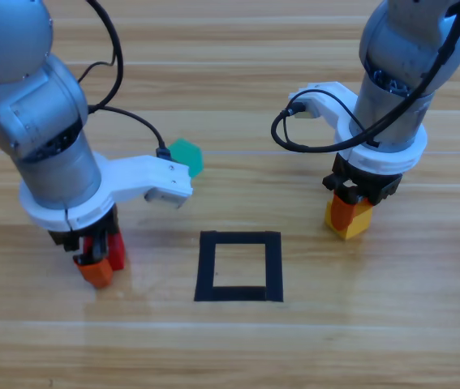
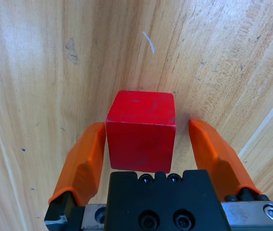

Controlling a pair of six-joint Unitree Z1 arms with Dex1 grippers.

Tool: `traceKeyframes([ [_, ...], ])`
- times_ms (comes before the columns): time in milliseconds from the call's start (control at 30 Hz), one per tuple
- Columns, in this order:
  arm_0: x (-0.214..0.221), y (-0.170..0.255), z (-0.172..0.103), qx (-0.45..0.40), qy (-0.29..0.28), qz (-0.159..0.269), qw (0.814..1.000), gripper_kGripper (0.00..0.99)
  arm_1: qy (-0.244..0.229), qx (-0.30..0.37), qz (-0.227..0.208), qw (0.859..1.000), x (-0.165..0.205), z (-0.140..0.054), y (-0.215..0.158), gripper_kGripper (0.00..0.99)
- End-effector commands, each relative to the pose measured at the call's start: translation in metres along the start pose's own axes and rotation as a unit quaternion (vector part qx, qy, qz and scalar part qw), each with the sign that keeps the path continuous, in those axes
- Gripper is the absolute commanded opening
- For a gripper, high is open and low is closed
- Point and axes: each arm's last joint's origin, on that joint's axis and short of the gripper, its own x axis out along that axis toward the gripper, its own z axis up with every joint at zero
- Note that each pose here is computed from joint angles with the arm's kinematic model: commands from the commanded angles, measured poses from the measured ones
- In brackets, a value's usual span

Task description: Stack the blocks in the rectangular block: red at the bottom, yellow in the middle, green on top

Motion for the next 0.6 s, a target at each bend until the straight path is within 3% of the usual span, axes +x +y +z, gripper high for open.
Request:
traceKeyframes([
  [33, 0.017, 0.007, 0.0, -0.013, 0.008, -0.016, 1.0, 0.68, 0.05, -0.016, -0.006, 0.999, 0.026, -0.004, 0.009, 0.014],
  [200, 0.014, 0.008, 0.003, -0.013, -0.002, -0.018, 1.0, 0.531, 0.049, -0.018, -0.006, 0.999, 0.02, -0.006, 0.009, 0.014],
  [333, 0.013, 0.01, 0.006, -0.013, -0.009, -0.017, 1.0, 0.324, 0.046, -0.018, -0.006, 0.999, 0.016, -0.007, 0.009, 0.014],
  [400, 0.014, 0.011, 0.008, -0.013, -0.013, -0.021, 1.0, 0.167, 0.046, -0.018, -0.006, 0.999, 0.014, -0.007, 0.009, 0.014],
  [433, 0.014, 0.013, 0.01, -0.014, -0.014, -0.02, 1.0, 0.006, 0.044, -0.018, -0.006, 0.999, 0.013, -0.008, 0.009, 0.014],
  [600, 0.011, 0.02, 0.019, -0.033, -0.016, -0.017, 0.999, 0.0, 0.044, -0.02, -0.006, 0.999, 0.008, -0.009, 0.009, 0.014],
])
